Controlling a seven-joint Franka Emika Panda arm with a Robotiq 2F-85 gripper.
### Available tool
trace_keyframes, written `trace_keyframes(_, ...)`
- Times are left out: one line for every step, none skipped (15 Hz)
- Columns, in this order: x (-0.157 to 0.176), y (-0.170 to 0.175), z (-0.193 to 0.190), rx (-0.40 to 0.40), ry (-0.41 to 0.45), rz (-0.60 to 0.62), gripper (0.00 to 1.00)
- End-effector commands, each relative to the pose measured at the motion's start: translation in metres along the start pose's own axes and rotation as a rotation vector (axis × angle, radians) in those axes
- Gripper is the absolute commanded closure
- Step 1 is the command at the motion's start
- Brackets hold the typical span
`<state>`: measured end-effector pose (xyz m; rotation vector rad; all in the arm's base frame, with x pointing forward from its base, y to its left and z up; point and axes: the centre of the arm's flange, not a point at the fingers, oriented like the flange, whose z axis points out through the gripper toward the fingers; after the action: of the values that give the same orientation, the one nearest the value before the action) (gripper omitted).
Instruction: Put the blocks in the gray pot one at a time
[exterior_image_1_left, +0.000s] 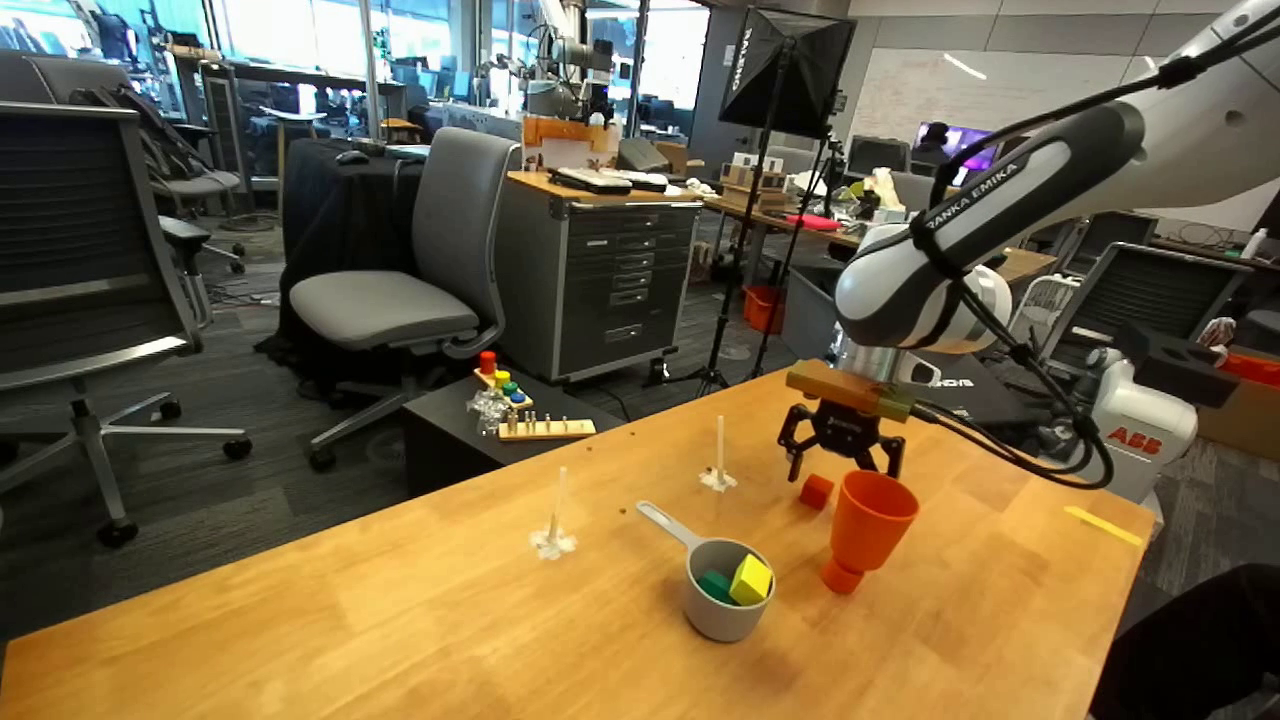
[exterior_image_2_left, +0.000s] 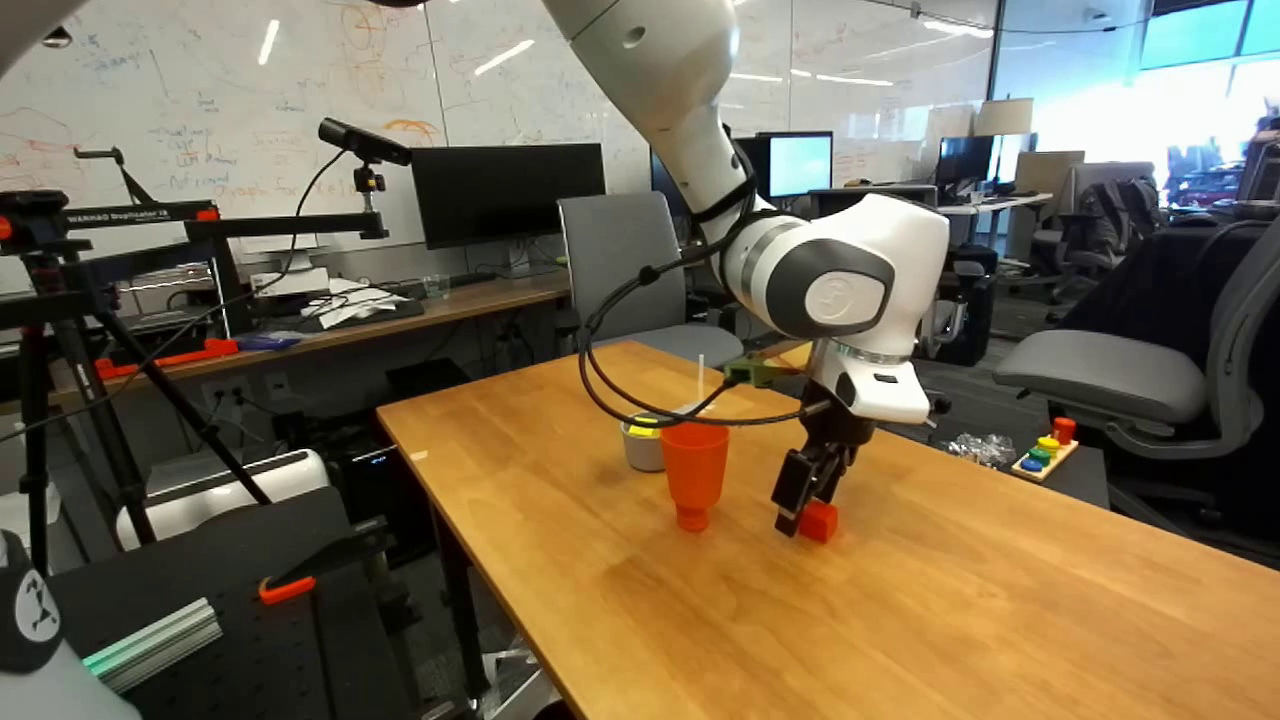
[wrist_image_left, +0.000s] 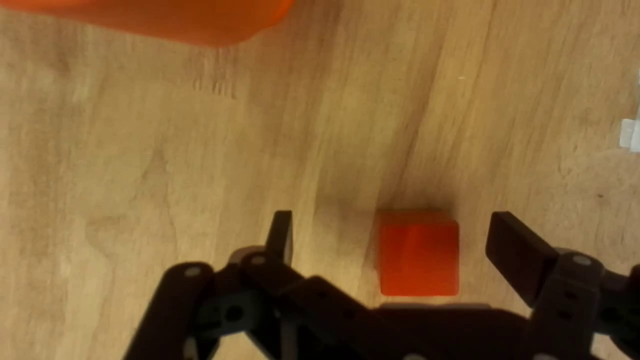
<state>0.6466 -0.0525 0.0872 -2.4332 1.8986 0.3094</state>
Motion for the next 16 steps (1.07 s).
trace_keyframes(-0.011, 0.022, -0.012, -0.016, -0.014, 0.007, 0.0)
trace_keyframes(-0.01, 0.023, -0.012, -0.019, -0.012, 0.005, 0.02)
trace_keyframes(-0.007, 0.023, -0.013, -0.019, -0.007, -0.004, 0.01)
trace_keyframes(-0.006, 0.023, -0.013, -0.022, 0.004, -0.02, 0.26)
trace_keyframes(-0.004, 0.023, -0.014, -0.026, 0.009, -0.025, 0.26)
trace_keyframes(-0.003, 0.022, -0.015, -0.018, 0.019, -0.038, 0.26)
trace_keyframes(-0.001, 0.02, -0.015, -0.018, 0.032, -0.064, 0.34)
trace_keyframes(0.001, 0.019, -0.014, -0.025, 0.04, -0.079, 0.42)
trace_keyframes(0.003, 0.019, -0.013, -0.03, 0.044, -0.089, 0.52)
trace_keyframes(0.005, 0.019, -0.011, -0.032, 0.044, -0.097, 0.59)
trace_keyframes(0.007, 0.019, -0.011, -0.03, 0.047, -0.104, 0.66)
trace_keyframes(0.008, 0.02, -0.012, -0.027, 0.046, -0.108, 0.74)
trace_keyframes(0.009, 0.021, -0.015, -0.025, 0.045, -0.114, 0.81)
trace_keyframes(0.01, 0.022, -0.023, -0.013, 0.045, -0.12, 0.87)
trace_keyframes(0.009, 0.023, -0.031, 0.004, 0.033, -0.128, 0.87)
trace_keyframes(0.003, 0.025, -0.048, 0.029, 0.035, -0.152, 0.87)
